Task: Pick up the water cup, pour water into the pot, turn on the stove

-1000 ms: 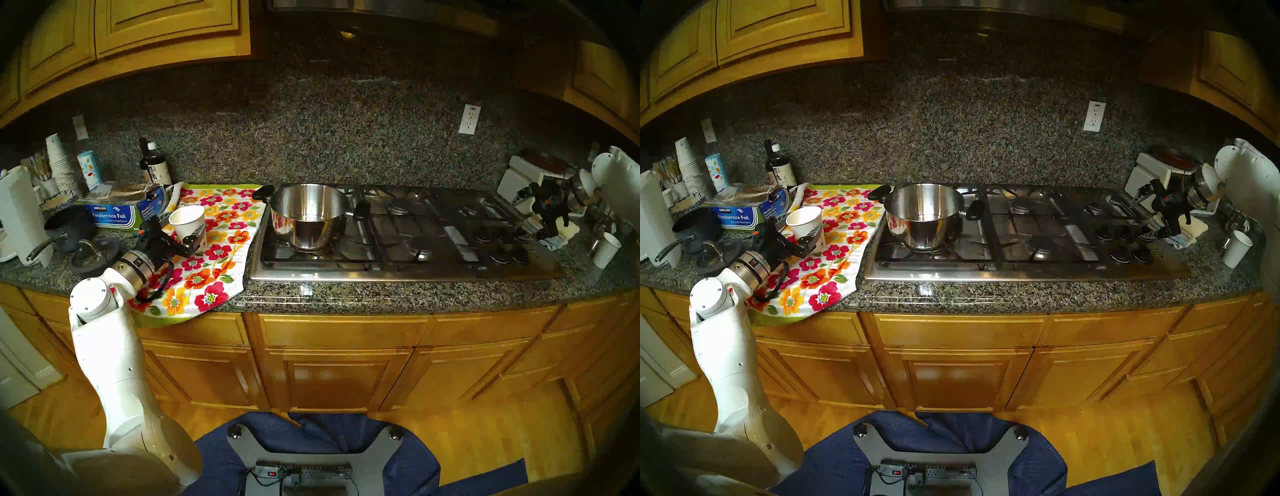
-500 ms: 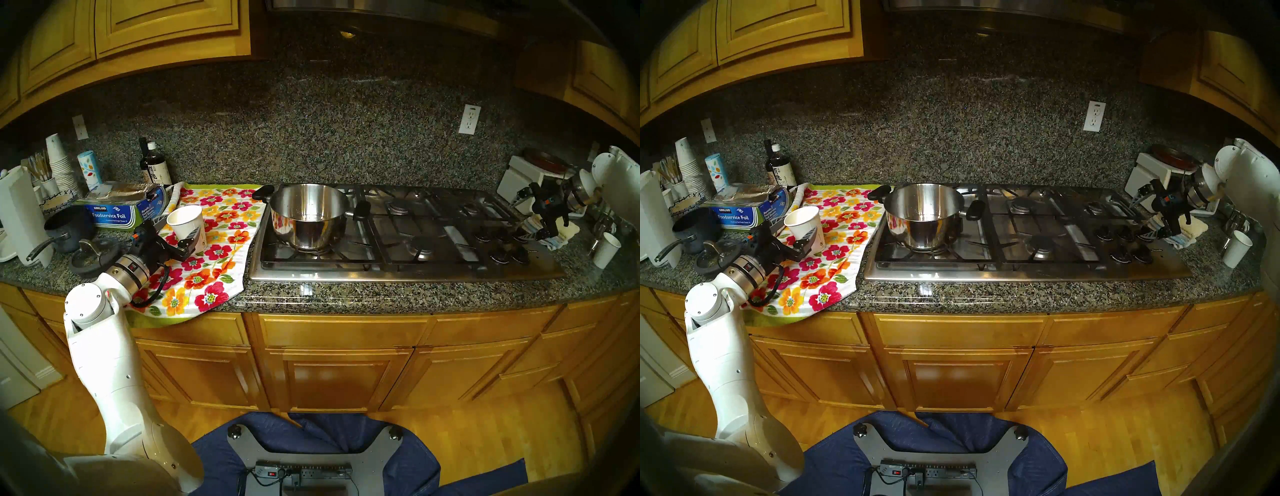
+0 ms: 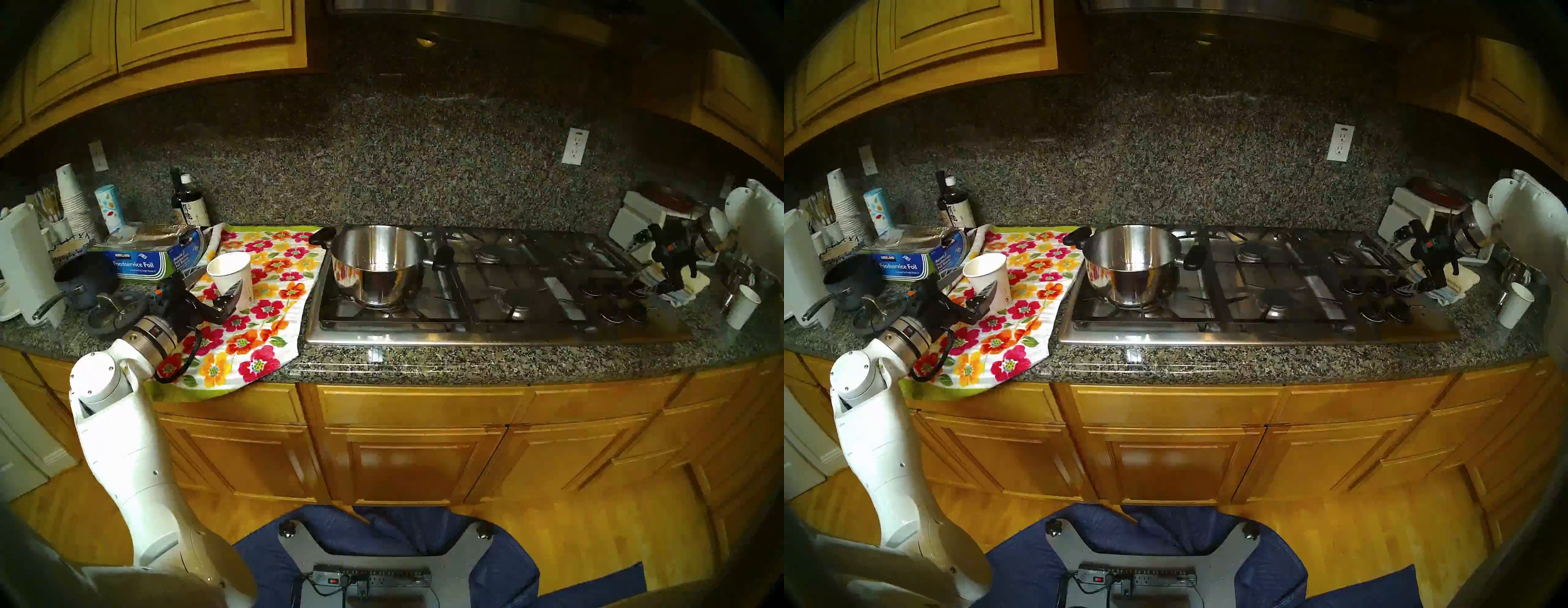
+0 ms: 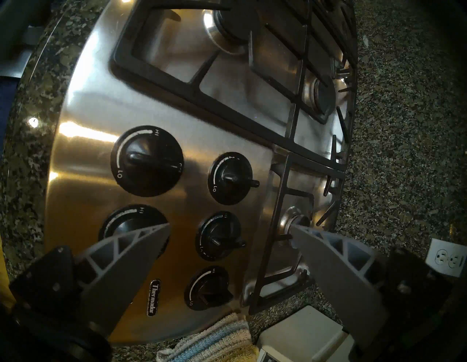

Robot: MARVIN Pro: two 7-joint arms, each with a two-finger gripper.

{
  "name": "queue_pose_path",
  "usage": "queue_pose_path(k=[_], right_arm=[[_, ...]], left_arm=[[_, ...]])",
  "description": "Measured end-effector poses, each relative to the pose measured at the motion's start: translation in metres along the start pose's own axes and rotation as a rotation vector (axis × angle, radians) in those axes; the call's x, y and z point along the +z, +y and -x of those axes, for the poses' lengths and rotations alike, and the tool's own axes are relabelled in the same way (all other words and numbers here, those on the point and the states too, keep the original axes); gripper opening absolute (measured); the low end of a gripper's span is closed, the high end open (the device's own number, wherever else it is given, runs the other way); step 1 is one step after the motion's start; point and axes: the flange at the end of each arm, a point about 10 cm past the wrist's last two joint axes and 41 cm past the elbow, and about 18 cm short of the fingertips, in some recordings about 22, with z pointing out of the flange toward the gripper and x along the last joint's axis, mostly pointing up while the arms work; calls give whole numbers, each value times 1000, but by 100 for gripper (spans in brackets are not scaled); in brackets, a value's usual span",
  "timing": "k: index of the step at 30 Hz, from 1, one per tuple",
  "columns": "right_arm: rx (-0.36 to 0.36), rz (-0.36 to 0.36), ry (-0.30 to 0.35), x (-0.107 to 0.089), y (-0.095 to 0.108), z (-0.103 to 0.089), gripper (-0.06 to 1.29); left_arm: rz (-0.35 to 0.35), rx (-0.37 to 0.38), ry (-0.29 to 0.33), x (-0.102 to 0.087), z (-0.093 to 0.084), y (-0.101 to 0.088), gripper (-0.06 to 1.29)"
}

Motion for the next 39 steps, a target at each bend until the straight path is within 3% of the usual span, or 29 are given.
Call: queue_pose_path(k=[18,30,39], right_arm=[[0,0,0,0,0,0,124],[0,0,0,0,0,0,124],[0,0,0,0,0,0,124]], left_arm=[[-26,-6,-17,-27,-12,0,123],[-14,-5,-18,-39,-30,-1,123],[-6,-71,-25,-38,-45,8,123]])
